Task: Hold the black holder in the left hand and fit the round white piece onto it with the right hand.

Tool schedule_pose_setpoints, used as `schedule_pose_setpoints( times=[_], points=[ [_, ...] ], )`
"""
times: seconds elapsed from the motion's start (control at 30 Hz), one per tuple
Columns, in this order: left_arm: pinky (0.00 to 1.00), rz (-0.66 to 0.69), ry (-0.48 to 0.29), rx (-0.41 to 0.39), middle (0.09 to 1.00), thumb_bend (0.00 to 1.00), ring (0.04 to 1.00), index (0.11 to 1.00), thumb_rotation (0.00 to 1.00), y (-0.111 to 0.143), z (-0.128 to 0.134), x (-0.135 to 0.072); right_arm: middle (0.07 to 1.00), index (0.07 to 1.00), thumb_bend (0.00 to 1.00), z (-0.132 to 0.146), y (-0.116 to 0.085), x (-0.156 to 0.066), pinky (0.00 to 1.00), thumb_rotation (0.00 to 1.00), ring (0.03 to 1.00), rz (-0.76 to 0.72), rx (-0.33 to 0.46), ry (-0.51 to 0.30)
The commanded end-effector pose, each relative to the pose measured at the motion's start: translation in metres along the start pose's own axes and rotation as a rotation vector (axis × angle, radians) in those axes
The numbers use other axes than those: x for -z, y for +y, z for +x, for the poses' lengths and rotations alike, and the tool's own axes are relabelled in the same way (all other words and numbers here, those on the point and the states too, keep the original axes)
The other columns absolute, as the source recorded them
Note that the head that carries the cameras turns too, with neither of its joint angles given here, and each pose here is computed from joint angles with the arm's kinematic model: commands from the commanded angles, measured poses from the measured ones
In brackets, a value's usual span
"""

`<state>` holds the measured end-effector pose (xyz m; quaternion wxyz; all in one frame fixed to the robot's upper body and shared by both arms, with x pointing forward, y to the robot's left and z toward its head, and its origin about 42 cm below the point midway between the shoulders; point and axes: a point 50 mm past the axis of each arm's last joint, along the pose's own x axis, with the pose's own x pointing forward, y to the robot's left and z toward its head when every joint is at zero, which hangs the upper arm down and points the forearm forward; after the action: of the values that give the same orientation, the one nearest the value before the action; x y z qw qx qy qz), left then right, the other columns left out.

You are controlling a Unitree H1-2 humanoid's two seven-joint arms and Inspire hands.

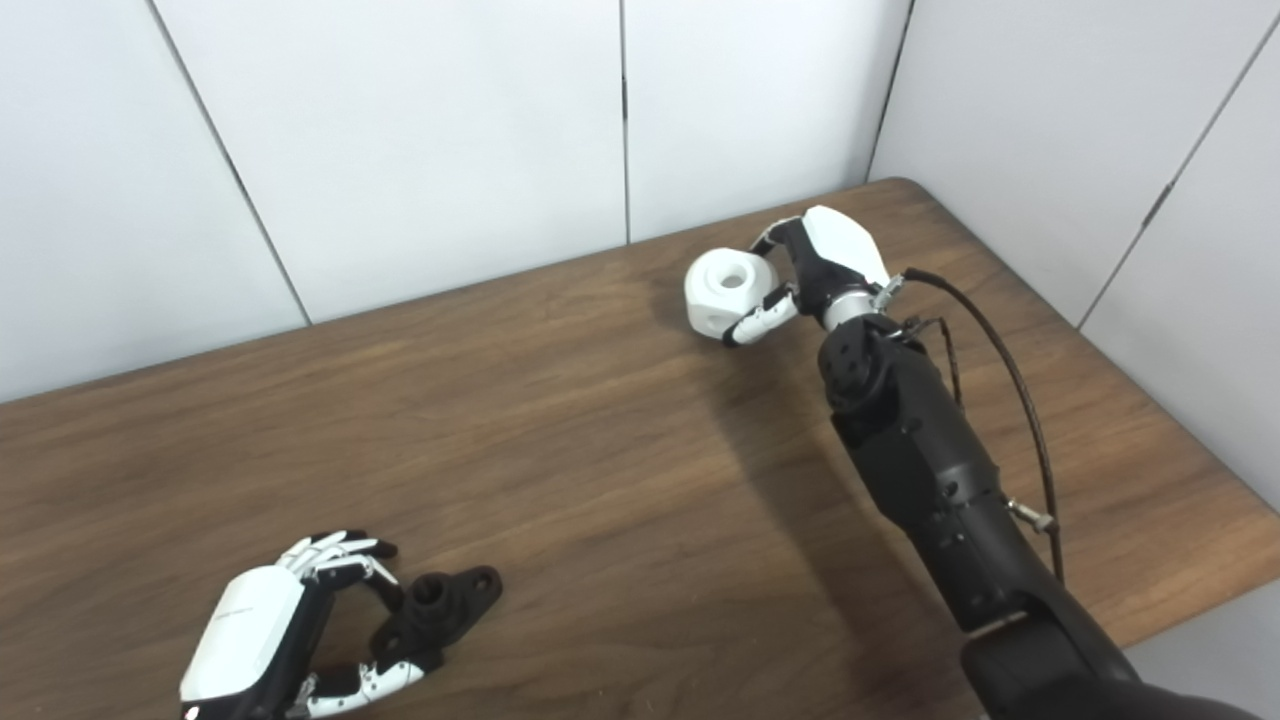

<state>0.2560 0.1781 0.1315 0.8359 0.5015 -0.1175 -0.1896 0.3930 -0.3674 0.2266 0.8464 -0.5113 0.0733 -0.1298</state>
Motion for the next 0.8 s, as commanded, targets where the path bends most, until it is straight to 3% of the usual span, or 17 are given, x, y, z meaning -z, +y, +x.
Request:
schedule_pose_setpoints(
  times=[0.0, 0.4, 0.77],
  points=[
    [0.91, 0.015, 0.020, 0.039, 0.765, 0.52, 0.860, 0.486, 0.05, -0.006, -0.003, -0.001, 0.858, 0.485, 0.52, 0.002, -0.032, -0.018, 1.00, 0.14, 0.987, -0.013, 0.073, -0.092],
    [0.94, 0.022, 0.019, 0.037, 0.768, 0.52, 0.862, 0.486, 0.05, -0.016, -0.002, -0.003, 0.832, 0.485, 0.53, -0.034, -0.044, -0.056, 0.89, 0.14, 0.946, -0.033, -0.003, -0.243],
    [0.97, 0.019, 0.024, 0.044, 0.781, 0.52, 0.882, 0.487, 0.05, -0.023, 0.004, -0.012, 0.781, 0.482, 0.53, -0.067, -0.038, -0.091, 0.83, 0.14, 0.892, -0.004, -0.138, -0.389]
  ],
)
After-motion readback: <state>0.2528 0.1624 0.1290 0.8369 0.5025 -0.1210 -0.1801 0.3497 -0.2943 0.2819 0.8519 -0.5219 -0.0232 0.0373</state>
